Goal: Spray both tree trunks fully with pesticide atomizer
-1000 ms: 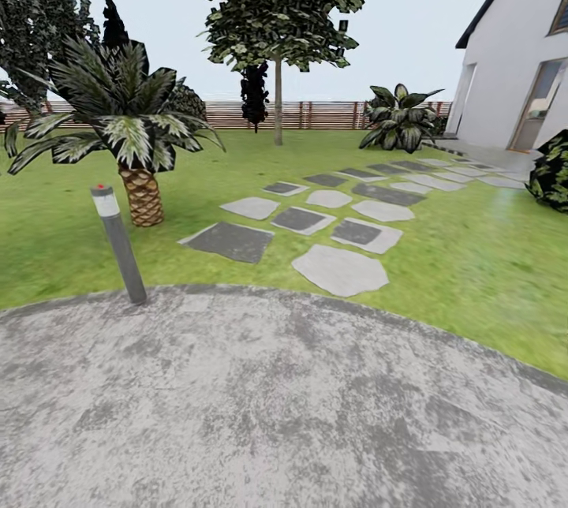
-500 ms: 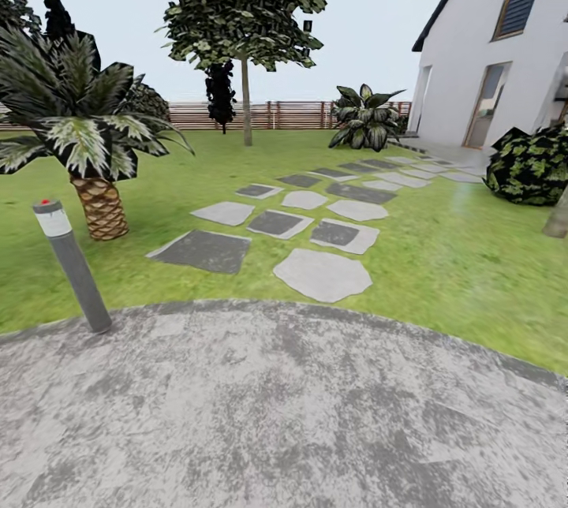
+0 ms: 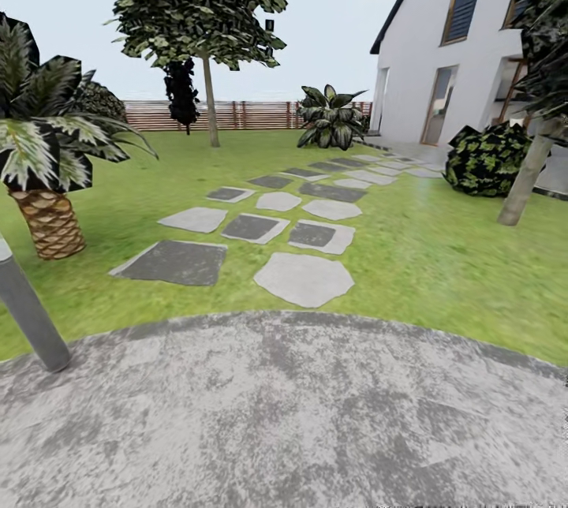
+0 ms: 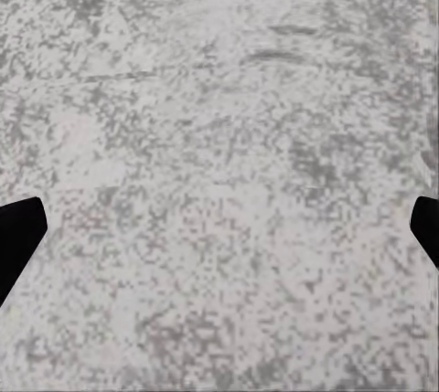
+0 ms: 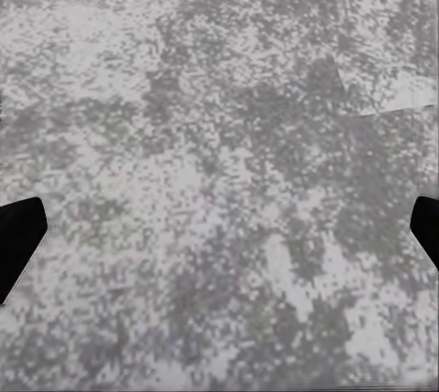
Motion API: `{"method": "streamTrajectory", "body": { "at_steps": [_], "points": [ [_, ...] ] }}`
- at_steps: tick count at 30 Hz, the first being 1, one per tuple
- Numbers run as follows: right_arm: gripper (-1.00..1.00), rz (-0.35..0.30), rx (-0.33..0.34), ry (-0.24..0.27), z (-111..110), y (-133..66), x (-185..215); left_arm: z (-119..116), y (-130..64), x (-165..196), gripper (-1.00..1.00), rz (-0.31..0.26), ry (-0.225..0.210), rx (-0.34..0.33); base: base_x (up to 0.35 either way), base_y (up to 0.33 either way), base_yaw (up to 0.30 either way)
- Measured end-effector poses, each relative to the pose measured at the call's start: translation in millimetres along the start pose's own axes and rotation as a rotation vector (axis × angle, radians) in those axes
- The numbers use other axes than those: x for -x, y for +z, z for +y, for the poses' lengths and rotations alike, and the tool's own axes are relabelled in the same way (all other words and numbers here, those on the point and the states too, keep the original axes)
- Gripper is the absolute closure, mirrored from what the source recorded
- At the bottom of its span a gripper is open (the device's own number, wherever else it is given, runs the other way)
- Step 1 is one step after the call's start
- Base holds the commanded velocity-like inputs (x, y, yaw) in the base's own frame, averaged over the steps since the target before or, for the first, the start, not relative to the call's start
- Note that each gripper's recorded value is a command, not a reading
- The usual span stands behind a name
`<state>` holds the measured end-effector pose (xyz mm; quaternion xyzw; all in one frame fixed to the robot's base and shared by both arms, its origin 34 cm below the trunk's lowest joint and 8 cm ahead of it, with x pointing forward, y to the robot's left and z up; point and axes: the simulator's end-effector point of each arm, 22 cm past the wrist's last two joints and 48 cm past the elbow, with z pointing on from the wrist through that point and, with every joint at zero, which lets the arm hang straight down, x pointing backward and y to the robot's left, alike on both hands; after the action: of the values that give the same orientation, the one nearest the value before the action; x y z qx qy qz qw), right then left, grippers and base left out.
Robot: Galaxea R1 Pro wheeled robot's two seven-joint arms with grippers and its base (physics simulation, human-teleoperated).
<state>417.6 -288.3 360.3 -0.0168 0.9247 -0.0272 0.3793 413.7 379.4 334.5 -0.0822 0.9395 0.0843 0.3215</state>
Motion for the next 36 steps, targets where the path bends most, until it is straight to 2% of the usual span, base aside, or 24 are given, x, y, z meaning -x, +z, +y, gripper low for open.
{"method": "streamTrajectory", "body": {
  "at_steps": [10,36],
  "points": [
    [-1.00,0.000,0.000,0.000,0.0,0.1,0.0,-0.1,0.0,-0.1,-1.00,0.000,0.000,0.000,0.006,0.226,-0.265],
    [-1.00,0.003,0.003,-0.001,1.2,-0.1,-1.3,-0.1,0.0,-0.1,-1.00,0.000,0.000,0.000,0.000,0.007,-0.267]
  ]
}}
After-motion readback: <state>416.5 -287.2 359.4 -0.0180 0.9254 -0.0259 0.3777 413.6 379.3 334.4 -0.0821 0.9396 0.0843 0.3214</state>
